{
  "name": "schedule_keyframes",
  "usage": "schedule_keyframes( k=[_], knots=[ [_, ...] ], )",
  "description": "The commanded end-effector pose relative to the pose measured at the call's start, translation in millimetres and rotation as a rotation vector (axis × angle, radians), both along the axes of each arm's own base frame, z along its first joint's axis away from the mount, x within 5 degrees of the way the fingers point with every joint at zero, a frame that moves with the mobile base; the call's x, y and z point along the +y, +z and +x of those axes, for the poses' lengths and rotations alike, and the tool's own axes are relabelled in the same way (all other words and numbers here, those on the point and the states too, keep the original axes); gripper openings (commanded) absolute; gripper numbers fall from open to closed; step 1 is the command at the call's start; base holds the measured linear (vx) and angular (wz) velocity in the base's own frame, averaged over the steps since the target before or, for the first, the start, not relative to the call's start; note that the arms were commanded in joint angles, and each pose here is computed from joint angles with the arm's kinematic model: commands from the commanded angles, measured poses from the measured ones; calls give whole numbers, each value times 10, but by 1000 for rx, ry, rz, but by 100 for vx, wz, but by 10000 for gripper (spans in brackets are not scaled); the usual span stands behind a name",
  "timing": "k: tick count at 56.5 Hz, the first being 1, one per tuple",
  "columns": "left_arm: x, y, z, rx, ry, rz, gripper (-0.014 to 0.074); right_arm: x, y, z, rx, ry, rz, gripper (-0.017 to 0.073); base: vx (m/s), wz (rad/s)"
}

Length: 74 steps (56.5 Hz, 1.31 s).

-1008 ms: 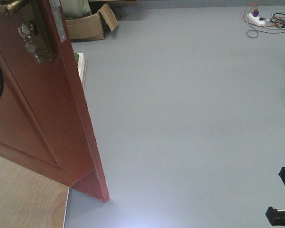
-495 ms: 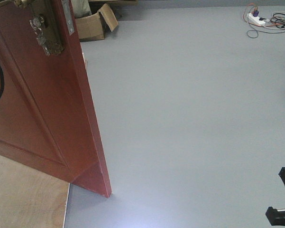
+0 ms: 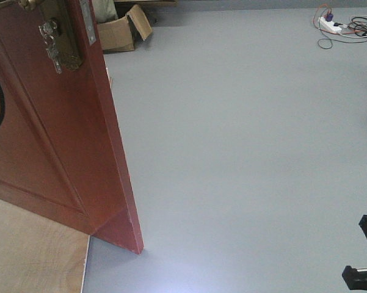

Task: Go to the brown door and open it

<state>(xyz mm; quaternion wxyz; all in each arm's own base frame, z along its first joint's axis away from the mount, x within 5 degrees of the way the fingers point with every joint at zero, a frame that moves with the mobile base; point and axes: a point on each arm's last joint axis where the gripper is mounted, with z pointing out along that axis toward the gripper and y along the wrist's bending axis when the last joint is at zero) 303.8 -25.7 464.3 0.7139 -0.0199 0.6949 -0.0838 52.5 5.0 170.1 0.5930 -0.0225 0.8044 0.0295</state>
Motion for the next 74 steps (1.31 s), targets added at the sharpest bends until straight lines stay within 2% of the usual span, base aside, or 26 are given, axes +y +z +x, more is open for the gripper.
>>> schedule_keyframes(
  k=[1,74],
  knots=[
    [-1,263,-143,-142,-2,-23,67,-4,57,16,-80,-2,-5,0,0,0],
    [-1,262,-143,-141,-2,-23,67,-4,57,16,-80,-2,-5,0,4,-2]
  ],
)
